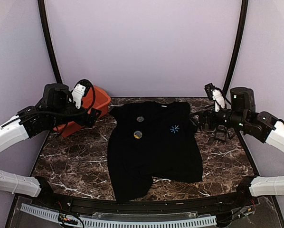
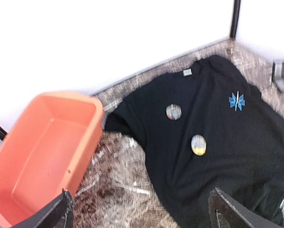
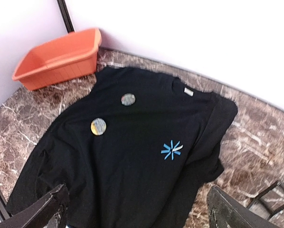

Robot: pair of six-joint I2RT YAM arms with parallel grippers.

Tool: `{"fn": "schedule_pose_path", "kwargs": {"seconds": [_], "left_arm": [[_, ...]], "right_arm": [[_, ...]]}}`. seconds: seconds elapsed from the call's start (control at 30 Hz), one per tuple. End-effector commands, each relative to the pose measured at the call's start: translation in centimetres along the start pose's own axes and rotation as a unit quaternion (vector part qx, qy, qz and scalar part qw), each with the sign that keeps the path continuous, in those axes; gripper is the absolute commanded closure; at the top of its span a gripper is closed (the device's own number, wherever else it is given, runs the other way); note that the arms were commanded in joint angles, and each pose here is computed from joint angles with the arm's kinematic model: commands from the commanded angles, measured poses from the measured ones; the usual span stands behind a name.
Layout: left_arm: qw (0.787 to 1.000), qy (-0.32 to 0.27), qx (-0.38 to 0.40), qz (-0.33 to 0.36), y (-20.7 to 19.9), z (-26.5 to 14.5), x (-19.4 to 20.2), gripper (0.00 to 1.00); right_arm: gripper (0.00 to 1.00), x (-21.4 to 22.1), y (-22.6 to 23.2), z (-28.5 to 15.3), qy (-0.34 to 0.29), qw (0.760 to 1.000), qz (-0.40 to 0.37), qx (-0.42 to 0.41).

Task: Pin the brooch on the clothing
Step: Reset both arms

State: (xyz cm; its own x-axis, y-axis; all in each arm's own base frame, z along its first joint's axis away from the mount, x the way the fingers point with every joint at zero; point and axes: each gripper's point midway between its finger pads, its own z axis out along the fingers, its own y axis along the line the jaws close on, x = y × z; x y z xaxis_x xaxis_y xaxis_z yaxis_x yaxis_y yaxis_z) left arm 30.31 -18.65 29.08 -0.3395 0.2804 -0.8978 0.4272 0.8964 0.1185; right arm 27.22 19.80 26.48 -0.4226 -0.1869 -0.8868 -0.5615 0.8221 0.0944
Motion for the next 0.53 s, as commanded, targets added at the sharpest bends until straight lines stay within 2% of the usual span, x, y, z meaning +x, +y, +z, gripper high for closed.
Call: {"fn": "schedule_pose_path", "kwargs": {"seconds": [0.0,0.17,0.5], "left_arm": [[0.999,0.018,0.017,0.036,-0.5,0.5,3.0,0.01],[1.000,-0.013,0.015,0.018,0.0,0.9,3.4,0.01],[1.000,-0.015,-0.013,0.002,1.5,1.5,3.6,0.01]], "right_arm": [[0.01,-1.2,-0.3,-0.8,-0.046,0.998,-0.031,0.012],[0.01,-1.2,-0.7,-1.0,-0.054,0.998,-0.032,0.025],[0.01,-1.7,-1.4,-1.8,-0.074,0.996,-0.032,0.045]]}}
